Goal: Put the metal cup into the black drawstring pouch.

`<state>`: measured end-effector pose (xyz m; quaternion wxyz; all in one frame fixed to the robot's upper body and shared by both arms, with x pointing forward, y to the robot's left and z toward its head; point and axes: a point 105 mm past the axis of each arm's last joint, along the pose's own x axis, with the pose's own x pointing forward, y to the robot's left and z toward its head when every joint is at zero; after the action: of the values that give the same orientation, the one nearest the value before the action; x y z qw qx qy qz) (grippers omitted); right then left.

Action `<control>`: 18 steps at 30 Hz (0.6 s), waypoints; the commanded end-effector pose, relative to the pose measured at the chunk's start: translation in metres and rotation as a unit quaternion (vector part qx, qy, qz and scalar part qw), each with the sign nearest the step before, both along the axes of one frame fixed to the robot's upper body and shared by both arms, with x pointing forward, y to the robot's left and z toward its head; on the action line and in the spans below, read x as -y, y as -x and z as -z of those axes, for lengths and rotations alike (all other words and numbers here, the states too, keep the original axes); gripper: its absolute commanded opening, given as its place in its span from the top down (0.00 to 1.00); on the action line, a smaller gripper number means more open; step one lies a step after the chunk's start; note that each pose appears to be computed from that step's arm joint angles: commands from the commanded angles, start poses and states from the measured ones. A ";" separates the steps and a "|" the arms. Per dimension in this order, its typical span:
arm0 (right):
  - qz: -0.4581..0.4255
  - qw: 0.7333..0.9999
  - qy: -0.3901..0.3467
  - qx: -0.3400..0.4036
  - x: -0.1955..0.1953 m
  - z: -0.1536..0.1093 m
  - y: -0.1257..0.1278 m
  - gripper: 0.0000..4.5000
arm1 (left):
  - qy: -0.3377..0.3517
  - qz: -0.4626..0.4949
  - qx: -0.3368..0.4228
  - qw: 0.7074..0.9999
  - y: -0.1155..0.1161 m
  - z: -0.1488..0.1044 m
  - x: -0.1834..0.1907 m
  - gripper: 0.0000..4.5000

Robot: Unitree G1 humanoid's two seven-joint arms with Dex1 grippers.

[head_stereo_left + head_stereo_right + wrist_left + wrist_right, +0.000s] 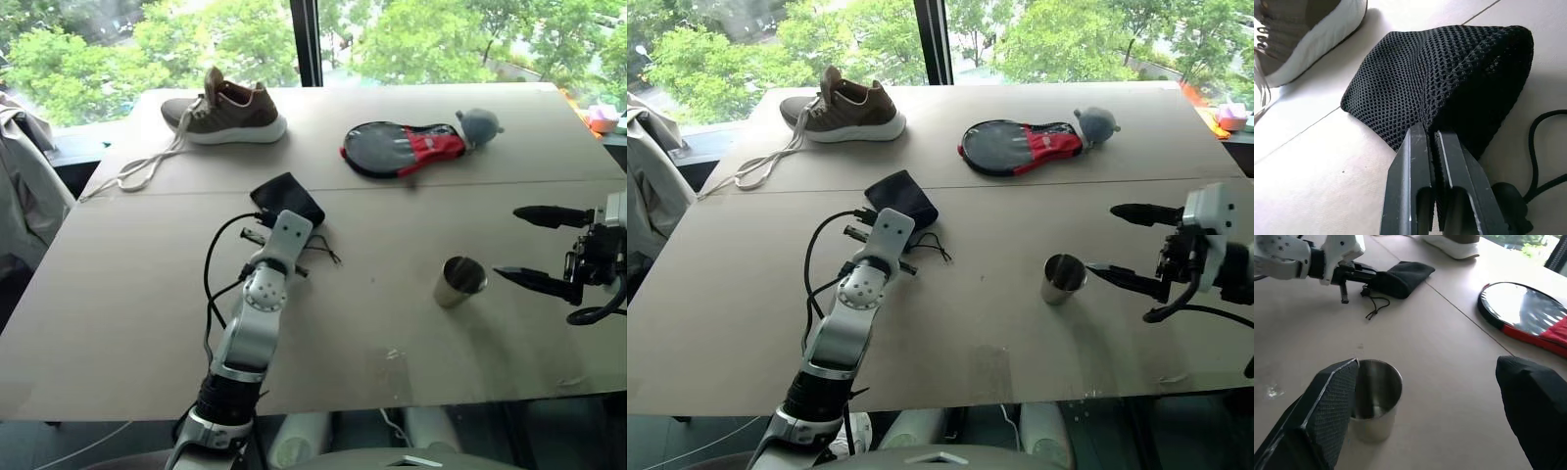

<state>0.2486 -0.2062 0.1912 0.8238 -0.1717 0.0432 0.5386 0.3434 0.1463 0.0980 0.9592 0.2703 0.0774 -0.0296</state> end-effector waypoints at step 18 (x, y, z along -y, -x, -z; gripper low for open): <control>-0.078 0.957 0.279 0.004 -0.019 0.062 0.010 0.51 | 0.087 0.021 0.011 0.996 0.011 -0.010 -0.018 1.00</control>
<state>0.2366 -0.1858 0.1253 0.6991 -0.3895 0.1862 0.5700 0.3317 0.1608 0.0916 0.9734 0.2043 0.0852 -0.0599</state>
